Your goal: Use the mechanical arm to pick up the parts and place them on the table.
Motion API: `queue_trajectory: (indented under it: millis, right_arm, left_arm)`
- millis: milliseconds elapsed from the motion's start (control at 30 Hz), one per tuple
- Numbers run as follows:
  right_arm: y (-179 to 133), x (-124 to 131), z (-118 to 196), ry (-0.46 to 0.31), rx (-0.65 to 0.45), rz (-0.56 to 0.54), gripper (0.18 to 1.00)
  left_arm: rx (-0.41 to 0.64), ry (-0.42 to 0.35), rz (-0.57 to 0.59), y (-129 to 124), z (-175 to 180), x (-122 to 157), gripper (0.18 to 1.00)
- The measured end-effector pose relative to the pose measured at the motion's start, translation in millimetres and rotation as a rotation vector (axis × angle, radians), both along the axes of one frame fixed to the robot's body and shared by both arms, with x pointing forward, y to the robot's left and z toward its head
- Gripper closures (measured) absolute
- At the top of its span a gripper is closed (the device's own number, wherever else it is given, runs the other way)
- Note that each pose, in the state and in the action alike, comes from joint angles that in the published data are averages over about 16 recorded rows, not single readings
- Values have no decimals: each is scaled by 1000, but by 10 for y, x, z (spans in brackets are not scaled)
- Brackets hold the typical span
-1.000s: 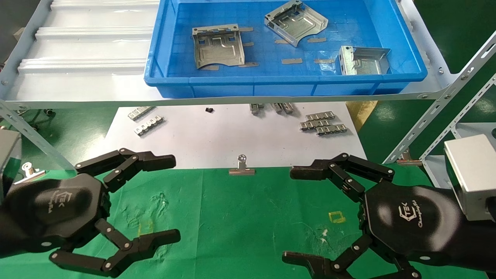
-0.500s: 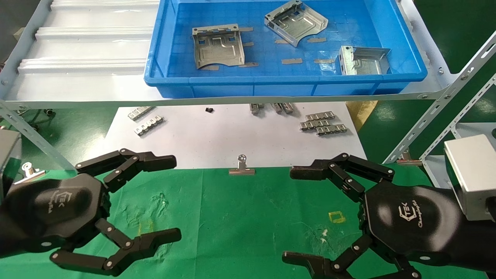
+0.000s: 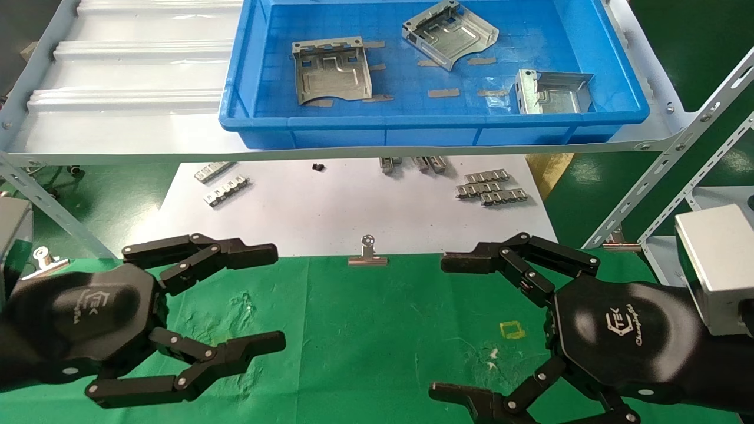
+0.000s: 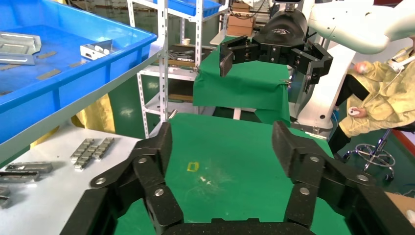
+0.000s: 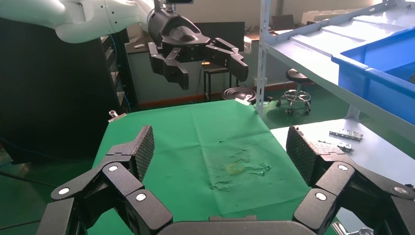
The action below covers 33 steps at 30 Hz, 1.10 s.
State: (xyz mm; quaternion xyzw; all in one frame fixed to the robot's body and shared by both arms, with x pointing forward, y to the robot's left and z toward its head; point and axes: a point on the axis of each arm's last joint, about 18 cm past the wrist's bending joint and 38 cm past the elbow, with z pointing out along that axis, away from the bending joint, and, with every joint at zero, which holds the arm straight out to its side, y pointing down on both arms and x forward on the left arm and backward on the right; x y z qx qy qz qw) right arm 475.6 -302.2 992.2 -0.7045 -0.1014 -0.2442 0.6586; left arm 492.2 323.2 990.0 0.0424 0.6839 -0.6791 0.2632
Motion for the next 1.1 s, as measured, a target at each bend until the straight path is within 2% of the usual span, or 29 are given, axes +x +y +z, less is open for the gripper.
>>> queue_trajectory:
  millis: [567, 800, 1100]
  right_arm:
    - [0, 0, 0, 0, 0, 0, 178]
    - [0, 0, 0, 0, 0, 0, 178]
    - [0, 0, 0, 0, 0, 0, 178]
  left_arm:
    - [0, 0, 0, 0, 0, 0, 747]
    - [0, 0, 0, 0, 0, 0, 868]
    - [0, 0, 0, 0, 0, 0, 960]
